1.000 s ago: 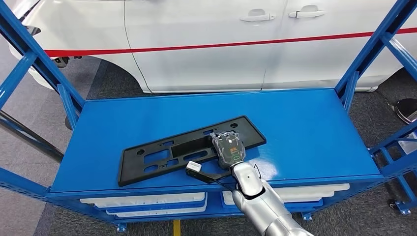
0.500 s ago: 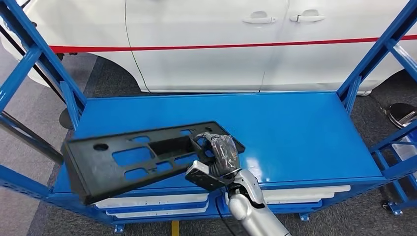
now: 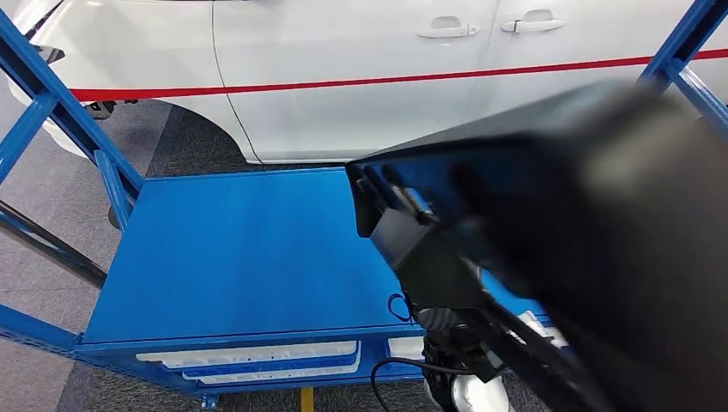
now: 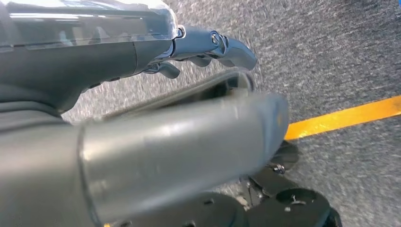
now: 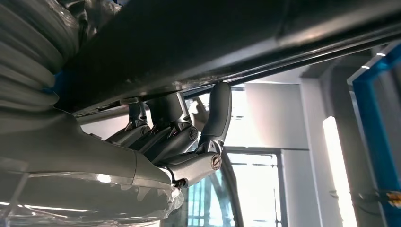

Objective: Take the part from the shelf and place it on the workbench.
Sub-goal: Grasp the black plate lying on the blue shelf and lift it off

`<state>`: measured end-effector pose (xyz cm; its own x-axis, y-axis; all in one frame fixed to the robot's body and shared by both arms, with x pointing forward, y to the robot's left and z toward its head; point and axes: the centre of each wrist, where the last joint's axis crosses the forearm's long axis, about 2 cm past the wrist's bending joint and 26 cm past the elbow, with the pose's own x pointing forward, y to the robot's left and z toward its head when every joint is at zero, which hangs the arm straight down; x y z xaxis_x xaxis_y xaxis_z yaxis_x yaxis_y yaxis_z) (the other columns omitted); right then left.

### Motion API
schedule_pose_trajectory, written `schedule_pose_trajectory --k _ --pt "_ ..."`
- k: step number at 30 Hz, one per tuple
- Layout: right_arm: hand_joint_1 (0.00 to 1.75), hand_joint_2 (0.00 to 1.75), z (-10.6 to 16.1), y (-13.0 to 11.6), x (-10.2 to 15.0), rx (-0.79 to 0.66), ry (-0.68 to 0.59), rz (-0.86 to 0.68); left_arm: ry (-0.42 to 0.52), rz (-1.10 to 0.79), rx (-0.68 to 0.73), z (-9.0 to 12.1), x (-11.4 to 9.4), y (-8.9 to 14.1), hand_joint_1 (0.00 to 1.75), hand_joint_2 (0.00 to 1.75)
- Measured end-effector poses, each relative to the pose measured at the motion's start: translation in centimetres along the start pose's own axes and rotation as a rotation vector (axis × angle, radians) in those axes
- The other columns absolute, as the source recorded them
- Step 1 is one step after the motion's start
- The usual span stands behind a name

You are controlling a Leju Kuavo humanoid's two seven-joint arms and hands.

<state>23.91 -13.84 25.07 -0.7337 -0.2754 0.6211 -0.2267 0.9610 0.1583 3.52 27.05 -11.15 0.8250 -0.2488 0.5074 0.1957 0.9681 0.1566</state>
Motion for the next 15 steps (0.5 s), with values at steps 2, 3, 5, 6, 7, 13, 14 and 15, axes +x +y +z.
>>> schedule_pose_trajectory --k 2,3,5,6,7,13,14,15 --pt "1.75 1.75 0.4 -0.1 0.3 0.000 0.014 -0.042 -0.002 0.012 0.004 0.0 0.0 -0.1 0.00 1.75" --pt "1.75 1.75 0.6 -0.2 0.3 0.001 0.026 -0.056 -0.002 0.016 0.006 0.0 -0.1 -0.1 0.00 1.75" --pt "1.75 1.75 1.0 -0.3 0.4 0.001 0.039 -0.069 0.000 0.022 0.010 0.1 -0.1 -0.1 0.00 1.75" --pt "1.75 1.75 1.1 -0.3 0.4 0.000 0.040 -0.070 0.000 0.024 0.014 0.1 -0.1 -0.1 0.00 1.75" --pt "1.75 1.75 1.2 -0.4 0.5 -0.001 0.041 -0.070 0.000 0.027 0.019 0.1 -0.1 -0.1 0.00 1.75" --pt "1.75 1.75 3.1 -0.5 0.0 0.041 0.087 -0.045 0.024 0.075 0.048 0.1 -0.1 -0.2 0.00 1.75" --pt "1.75 1.75 3.6 -0.5 -0.2 0.063 0.086 -0.039 0.031 0.082 0.051 0.1 -0.2 -0.2 0.00 1.75" --pt "1.75 1.75 4.2 -0.5 -0.4 0.084 0.086 -0.036 0.038 0.090 0.055 0.1 -0.2 -0.2 0.00 1.75"
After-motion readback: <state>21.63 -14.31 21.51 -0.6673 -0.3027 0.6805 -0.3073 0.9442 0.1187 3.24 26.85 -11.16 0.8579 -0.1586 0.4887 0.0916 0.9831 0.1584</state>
